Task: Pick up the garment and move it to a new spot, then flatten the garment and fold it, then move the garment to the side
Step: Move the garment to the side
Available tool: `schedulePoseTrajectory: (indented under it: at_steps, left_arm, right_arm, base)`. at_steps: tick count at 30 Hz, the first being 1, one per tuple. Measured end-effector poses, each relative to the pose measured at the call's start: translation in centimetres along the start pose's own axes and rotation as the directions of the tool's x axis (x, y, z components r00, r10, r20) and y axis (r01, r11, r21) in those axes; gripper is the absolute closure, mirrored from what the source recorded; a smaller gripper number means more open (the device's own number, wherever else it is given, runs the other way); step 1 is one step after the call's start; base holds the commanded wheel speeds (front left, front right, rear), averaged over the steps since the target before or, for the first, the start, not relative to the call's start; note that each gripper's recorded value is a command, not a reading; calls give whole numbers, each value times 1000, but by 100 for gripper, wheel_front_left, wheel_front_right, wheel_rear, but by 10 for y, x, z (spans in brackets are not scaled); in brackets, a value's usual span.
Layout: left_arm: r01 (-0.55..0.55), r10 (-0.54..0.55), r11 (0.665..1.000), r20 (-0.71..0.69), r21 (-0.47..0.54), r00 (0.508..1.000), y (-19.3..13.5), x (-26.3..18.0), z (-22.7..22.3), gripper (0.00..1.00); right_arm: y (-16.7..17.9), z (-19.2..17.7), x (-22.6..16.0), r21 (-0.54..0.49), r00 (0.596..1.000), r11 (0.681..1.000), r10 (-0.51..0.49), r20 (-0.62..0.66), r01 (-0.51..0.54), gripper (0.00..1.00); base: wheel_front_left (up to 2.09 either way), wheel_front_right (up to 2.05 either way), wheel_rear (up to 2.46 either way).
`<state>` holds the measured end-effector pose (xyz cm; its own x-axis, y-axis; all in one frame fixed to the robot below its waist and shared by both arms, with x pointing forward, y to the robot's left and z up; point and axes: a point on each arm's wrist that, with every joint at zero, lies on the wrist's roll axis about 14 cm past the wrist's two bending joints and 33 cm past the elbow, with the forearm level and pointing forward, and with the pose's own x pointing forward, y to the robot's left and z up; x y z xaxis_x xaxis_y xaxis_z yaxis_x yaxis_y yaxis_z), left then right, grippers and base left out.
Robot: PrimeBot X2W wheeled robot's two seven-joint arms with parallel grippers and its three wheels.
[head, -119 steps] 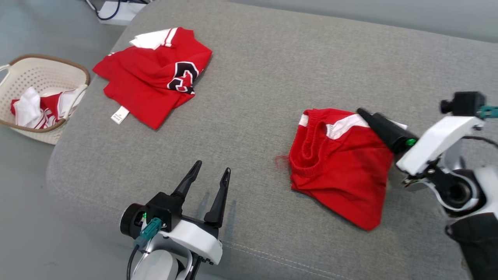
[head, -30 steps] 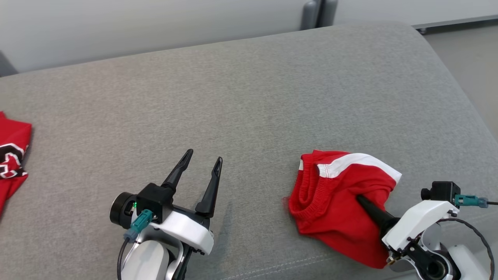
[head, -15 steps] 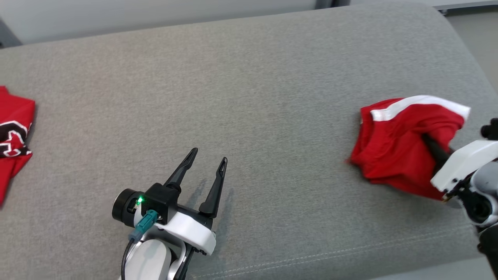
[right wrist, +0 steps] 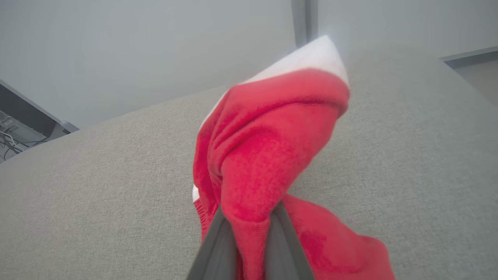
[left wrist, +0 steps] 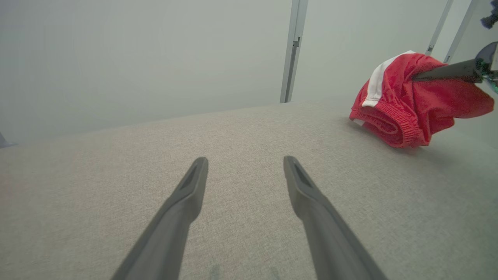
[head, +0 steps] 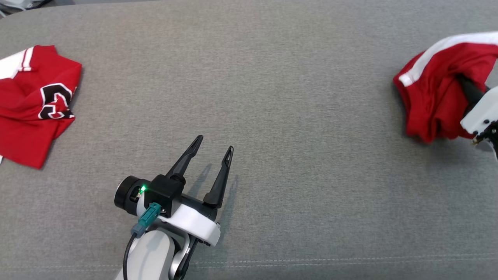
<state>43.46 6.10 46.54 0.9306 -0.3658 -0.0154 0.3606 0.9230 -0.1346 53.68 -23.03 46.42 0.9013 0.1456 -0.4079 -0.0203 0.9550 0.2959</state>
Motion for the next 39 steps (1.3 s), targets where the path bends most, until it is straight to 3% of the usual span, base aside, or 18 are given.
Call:
schedulePoseTrajectory:
  at_steps: [6, 13, 20, 21, 22, 31, 39]
  left_arm:
    - [-28, 28, 1000, 7, 8, 1000, 10, -3, 3, 0]
    - [-53, 53, 999, -11, 6, 999, 19, -6, -4, 0]
    - [-76, 76, 997, -13, 9, 997, 27, -8, -5, 0]
    - [-76, 77, 997, -11, 10, 997, 28, -7, -5, 0]
    - [-78, 78, 997, -9, 12, 997, 29, -6, -4, 0]
    - [-81, 81, 997, -8, 10, 997, 29, -4, -5, 0]
    - [-68, 68, 998, 18, 8, 998, 22, -3, 5, 0]
  right_arm:
    - [-2, 18, 13, -91, 1000, 996, -13, 0, 13, 100]
    - [-48, 2, 23, -162, 983, 977, -159, -93, 142, 100]
    - [-86, 3, 30, -227, 957, 943, -271, -104, 242, 100]
    - [-91, 3, 30, -240, 954, 937, -285, -98, 255, 60]
    - [-95, 5, 31, -248, 951, 931, -296, -85, 267, 0]
    - [-119, 27, 26, -319, 937, 884, -349, 34, 341, 0]
    - [-149, 93, -12, -313, 881, 829, -389, 270, 462, 0]
  base:
    - [0, 0, 0]
    - [0, 0, 0]
    - [0, 0, 0]
    - [0, 0, 0]
    - [0, 0, 0]
    - [0, 0, 0]
    - [0, 0, 0]
